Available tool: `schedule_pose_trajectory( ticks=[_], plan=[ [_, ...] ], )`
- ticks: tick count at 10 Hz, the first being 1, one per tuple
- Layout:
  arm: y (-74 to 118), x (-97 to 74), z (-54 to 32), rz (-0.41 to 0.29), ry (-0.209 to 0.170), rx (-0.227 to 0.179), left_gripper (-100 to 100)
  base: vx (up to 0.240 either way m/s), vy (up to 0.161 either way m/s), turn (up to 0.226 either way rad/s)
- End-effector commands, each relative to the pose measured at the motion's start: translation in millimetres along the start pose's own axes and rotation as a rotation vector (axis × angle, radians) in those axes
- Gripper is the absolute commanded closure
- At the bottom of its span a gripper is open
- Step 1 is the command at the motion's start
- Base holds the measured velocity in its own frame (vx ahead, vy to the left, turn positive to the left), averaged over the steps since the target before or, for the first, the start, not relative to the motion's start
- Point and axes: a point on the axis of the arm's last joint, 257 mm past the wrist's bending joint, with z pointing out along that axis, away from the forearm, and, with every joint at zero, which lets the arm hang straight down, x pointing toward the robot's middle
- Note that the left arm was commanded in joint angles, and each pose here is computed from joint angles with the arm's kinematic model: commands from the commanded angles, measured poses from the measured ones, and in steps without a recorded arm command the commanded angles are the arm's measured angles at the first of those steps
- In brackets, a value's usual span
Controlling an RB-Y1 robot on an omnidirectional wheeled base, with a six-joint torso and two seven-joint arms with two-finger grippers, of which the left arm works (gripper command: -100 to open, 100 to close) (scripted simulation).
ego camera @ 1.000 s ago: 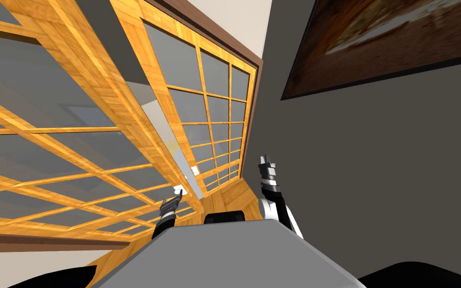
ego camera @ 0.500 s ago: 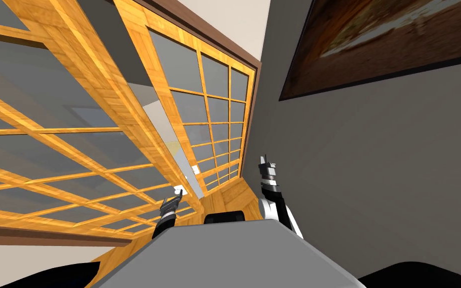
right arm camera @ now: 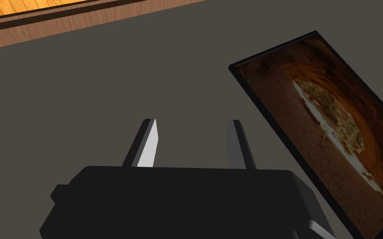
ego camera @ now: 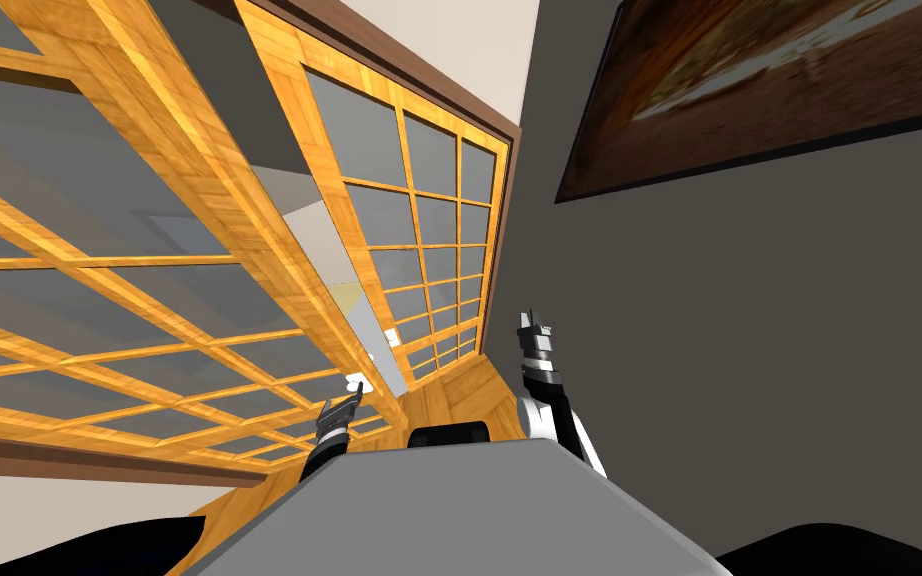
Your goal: Pull the door open
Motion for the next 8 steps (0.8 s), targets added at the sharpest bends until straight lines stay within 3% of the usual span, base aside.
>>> schedule_pose_trajectory(
  ticks=[1, 2, 8],
  plan=[
    [31.4, -1.9, 3.2, 0.017, 0.004, -0.045, 100, -0.028, -0.007, 0.0],
    [32.3, 6.2, -0.9, 0.014, 0.023, -0.048, 100, 0.012, 0.0, 0.019],
    [36.0, 7.5, -2.7, 0.002, 0.026, -0.053, 100, -0.008, -0.002, 0.001]
  ],
)
